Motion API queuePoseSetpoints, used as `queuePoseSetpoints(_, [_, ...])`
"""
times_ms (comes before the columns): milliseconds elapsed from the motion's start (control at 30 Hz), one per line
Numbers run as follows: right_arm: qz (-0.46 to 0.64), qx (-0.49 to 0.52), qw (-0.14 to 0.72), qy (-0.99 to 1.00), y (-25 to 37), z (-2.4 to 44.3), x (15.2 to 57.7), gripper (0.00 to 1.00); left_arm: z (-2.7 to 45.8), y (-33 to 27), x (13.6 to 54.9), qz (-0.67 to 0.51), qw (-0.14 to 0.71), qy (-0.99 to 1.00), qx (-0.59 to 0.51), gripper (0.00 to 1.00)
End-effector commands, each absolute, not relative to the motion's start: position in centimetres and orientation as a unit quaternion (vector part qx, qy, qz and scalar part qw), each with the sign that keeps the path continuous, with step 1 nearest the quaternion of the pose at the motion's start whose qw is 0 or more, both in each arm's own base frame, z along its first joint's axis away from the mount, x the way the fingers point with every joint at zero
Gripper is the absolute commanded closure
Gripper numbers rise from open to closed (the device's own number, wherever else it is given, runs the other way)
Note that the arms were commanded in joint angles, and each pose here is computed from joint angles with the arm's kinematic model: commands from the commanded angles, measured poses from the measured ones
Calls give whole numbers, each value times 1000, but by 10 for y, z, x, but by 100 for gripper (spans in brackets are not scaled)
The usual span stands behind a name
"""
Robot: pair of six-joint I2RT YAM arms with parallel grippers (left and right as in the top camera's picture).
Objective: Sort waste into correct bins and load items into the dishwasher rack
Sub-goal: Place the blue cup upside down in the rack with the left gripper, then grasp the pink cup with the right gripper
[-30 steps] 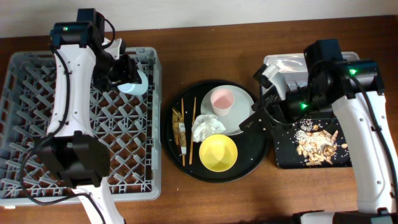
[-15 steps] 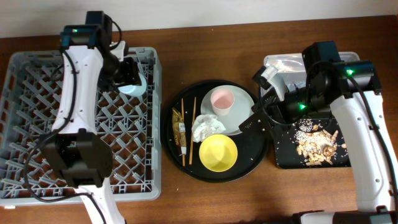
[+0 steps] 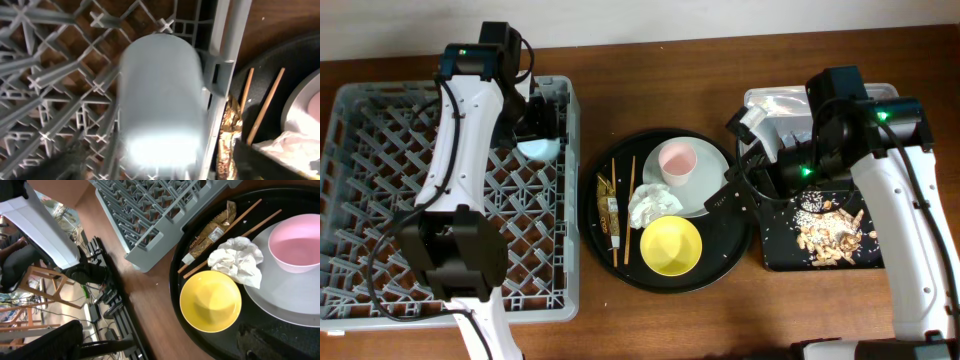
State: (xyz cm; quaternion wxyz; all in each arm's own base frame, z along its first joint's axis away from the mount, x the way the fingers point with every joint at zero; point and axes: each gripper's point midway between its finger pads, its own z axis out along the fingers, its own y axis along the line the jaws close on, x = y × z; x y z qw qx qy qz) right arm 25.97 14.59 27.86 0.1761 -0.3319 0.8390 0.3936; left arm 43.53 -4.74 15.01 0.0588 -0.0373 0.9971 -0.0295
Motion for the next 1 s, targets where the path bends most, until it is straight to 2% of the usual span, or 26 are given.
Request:
queuePoseSetpoints(0, [395,-325,166,843,145,274,259,1,144,-45,432,-22,46,998,-39,1])
queuePoseSetpoints(167, [488,-287,173,806,164,303,254,2,149,-47,429,-31,45,998,-38,1])
queuePoseSetpoints(300, [517,-261,190,793,170,316,268,0,182,-61,428,-88,82,992,-21,4])
queuePoseSetpoints(367, [480,-213,169,834,164,302,280,14,204,-64,427,-109,109,988,-21,4])
queuePoseSetpoints(433, [366,-145,160,905,145,270,304,35,239,-68,419,-138,148,979,-17,4])
queuePoseSetpoints(467, [319,-121,161,926,138,259,312,39,251,-70,415,-143,162,976,-14,4])
queuePoseSetpoints(567, [218,-103,182,953,139,245,325,43,284,-69,394,-146,192,971,-9,1])
queuePoseSetpoints(700, [116,-121,231,958,158,240,339,55,301,-67,369,-146,191,971,-9,1])
queuePoseSetpoints(733, [77,-116,247,959,163,237,344,56,304,-67,364,-146,191,971,-9,1])
queuePoseSetpoints(867, [18,-131,254,958,186,215,353,55,305,-67,363,-146,192,971,-9,1])
queuePoseSetpoints(967, [9,-139,230,963,197,188,361,48,305,-67,363,-146,192,971,-9,1])
